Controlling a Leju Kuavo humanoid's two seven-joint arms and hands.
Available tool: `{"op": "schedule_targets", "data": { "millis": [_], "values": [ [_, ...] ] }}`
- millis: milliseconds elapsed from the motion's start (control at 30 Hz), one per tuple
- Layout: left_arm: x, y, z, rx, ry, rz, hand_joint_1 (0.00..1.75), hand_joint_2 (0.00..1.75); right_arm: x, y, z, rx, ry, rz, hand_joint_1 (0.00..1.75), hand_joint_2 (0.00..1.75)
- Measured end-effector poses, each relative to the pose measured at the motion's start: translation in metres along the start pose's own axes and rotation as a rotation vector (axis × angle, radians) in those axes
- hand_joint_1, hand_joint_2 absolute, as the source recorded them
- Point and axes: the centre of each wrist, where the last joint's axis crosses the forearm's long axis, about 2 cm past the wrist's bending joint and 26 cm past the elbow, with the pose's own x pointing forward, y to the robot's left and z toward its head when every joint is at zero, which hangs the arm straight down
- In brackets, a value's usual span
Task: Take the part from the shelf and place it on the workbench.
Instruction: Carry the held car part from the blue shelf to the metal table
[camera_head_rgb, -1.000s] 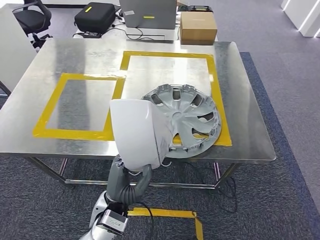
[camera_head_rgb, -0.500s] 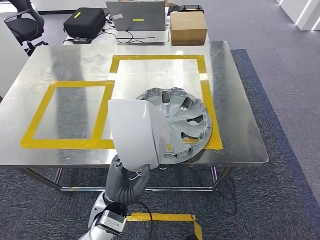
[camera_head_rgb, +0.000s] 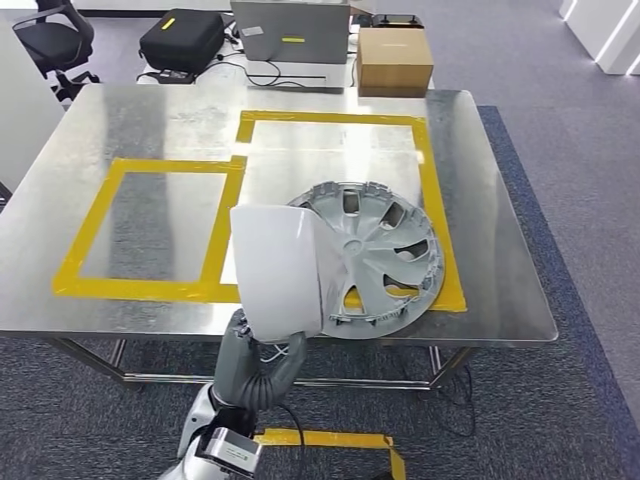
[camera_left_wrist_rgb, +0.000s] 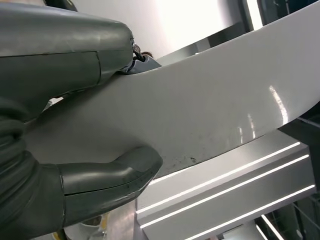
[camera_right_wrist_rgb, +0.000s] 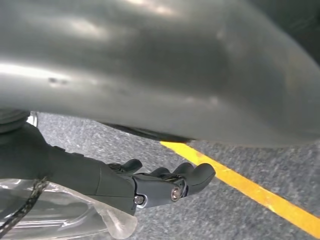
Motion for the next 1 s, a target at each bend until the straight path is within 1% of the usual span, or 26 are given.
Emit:
{"op": "schedule_targets", "data": {
  "millis": [100, 167, 267, 367, 467, 533, 567, 633, 767, 833, 900, 1000],
  "values": [
    [0.000, 0.000, 0.000, -0.003, -0.008, -0.018, 1.75, 1.75, 0.001, 0.000, 0.000, 0.001, -0.006, -0.001, 0.00, 0.00],
    [0.001, 0.001, -0.002, -0.011, -0.032, -0.067, 1.75, 1.75, 0.000, 0.000, 0.000, 0.010, -0.007, 0.005, 0.00, 0.00],
    [0.003, 0.001, -0.012, -0.045, -0.132, -0.228, 1.75, 1.75, 0.001, 0.001, 0.000, 0.040, -0.017, 0.028, 0.00, 0.00],
    [0.005, 0.002, -0.038, -0.100, -0.280, -0.408, 1.75, 1.75, 0.003, 0.001, 0.000, 0.073, -0.038, 0.068, 0.00, 0.00],
    [0.001, 0.007, -0.073, -0.158, -0.432, -0.589, 1.75, 1.75, 0.005, 0.002, 0.000, 0.107, -0.059, 0.122, 0.00, 0.00],
    [-0.003, 0.012, -0.094, -0.178, -0.500, -0.667, 1.75, 1.75, 0.007, 0.002, -0.001, 0.120, -0.069, 0.145, 0.00, 0.00],
    [-0.004, 0.014, -0.102, -0.181, -0.520, -0.687, 1.75, 1.75, 0.008, 0.002, -0.001, 0.123, -0.072, 0.153, 0.00, 0.00],
    [-0.007, 0.017, -0.112, -0.186, -0.542, -0.710, 1.75, 1.75, 0.010, 0.001, -0.001, 0.126, -0.078, 0.161, 0.00, 0.00],
    [-0.010, 0.018, -0.121, -0.208, -0.568, -0.761, 1.75, 1.75, 0.012, 0.001, -0.001, 0.131, -0.086, 0.181, 0.00, 0.00],
    [-0.014, 0.019, -0.127, -0.253, -0.598, -0.856, 1.75, 1.75, 0.013, 0.001, -0.002, 0.141, -0.091, 0.201, 0.00, 0.00],
    [-0.023, 0.024, -0.132, -0.310, -0.616, -0.963, 1.75, 1.75, 0.014, 0.000, -0.002, 0.152, -0.095, 0.219, 0.00, 0.00],
    [-0.041, 0.040, -0.143, -0.387, -0.630, -1.113, 1.75, 1.75, 0.015, -0.003, -0.003, 0.177, -0.111, 0.245, 0.00, 0.00]
  ]
}}
